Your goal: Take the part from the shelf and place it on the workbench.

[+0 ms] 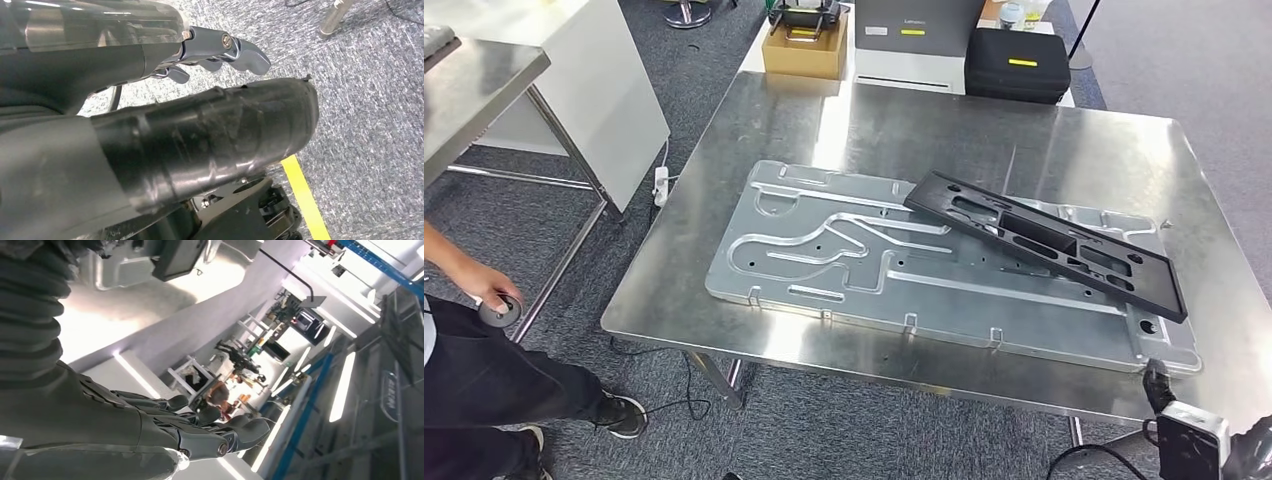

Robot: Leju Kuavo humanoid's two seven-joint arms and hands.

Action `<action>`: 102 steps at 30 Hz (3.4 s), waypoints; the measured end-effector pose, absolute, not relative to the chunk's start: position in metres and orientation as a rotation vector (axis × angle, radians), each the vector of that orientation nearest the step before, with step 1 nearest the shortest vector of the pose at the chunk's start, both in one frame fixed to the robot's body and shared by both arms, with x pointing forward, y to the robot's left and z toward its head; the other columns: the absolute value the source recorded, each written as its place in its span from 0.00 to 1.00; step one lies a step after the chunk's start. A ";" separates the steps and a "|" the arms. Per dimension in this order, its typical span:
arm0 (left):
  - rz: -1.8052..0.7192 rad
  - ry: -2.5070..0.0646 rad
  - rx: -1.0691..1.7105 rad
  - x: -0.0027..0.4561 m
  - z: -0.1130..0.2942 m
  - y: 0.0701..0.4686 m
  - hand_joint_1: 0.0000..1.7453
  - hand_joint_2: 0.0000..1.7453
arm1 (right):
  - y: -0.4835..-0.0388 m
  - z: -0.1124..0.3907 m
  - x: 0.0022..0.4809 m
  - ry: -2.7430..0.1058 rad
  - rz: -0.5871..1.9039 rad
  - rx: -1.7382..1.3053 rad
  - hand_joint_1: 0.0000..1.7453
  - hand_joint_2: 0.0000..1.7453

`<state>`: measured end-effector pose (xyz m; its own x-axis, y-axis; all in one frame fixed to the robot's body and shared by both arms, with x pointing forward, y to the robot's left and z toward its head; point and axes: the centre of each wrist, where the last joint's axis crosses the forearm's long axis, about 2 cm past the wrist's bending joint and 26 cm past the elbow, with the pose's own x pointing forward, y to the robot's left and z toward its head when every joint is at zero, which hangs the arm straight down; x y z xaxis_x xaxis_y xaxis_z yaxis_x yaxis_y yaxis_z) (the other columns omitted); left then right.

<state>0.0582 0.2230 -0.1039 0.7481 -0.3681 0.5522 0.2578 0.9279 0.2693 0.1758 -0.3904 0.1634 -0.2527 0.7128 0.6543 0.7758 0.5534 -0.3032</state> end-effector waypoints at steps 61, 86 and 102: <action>-0.313 -0.608 0.191 0.054 -0.105 0.224 0.00 0.00 | -0.451 -0.019 0.084 -1.041 -0.261 -1.279 0.00 1.00; -0.314 -0.618 0.188 0.060 -0.104 0.224 0.00 0.00 | -0.386 -0.088 0.059 -0.662 -0.272 -1.014 0.00 1.00; -0.320 -0.614 0.188 0.058 -0.104 0.224 0.00 0.00 | -0.331 -0.103 0.047 -0.385 -0.262 -0.808 0.00 1.00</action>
